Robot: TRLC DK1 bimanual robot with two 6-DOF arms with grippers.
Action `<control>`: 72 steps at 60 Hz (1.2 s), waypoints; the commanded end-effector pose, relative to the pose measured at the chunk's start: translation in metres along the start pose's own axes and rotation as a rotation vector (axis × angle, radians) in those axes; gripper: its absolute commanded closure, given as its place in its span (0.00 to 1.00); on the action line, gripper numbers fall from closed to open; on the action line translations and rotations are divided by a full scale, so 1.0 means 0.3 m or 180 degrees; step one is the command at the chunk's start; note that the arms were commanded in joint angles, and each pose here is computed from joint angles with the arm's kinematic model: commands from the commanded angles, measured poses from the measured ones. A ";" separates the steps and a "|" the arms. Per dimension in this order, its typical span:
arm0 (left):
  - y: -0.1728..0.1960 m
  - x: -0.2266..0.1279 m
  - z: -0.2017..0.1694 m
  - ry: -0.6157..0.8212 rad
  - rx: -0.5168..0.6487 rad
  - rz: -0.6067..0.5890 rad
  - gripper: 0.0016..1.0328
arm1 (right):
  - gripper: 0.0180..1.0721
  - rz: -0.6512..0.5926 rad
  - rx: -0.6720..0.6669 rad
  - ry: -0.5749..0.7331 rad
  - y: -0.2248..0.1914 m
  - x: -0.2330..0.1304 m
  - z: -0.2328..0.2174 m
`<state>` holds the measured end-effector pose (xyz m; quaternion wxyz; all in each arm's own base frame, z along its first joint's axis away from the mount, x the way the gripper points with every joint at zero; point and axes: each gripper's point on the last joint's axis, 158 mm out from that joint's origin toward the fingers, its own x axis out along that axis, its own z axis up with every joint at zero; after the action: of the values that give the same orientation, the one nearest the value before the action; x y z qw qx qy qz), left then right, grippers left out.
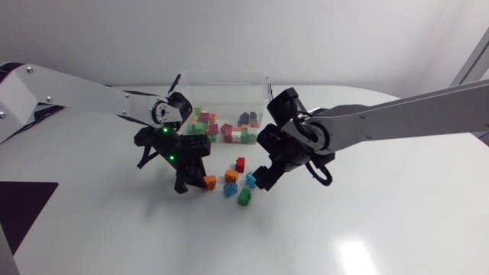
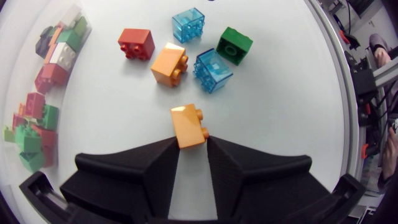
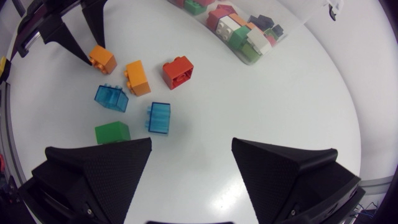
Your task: Place the duplo bricks in the container
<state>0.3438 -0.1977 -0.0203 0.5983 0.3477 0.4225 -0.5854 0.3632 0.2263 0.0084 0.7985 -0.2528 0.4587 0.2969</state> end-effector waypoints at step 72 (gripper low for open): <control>0.267 -0.572 0.222 -0.1244 -0.0320 0.0938 0.75 | 0.79 0.0278 0.0007 0.0265 0.083 0.060 0.045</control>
<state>0.4187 -0.1816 0.1383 0.7364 0.2775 0.2871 -0.5461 0.3579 0.2594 -0.0264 0.7520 -0.2534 0.5156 0.3231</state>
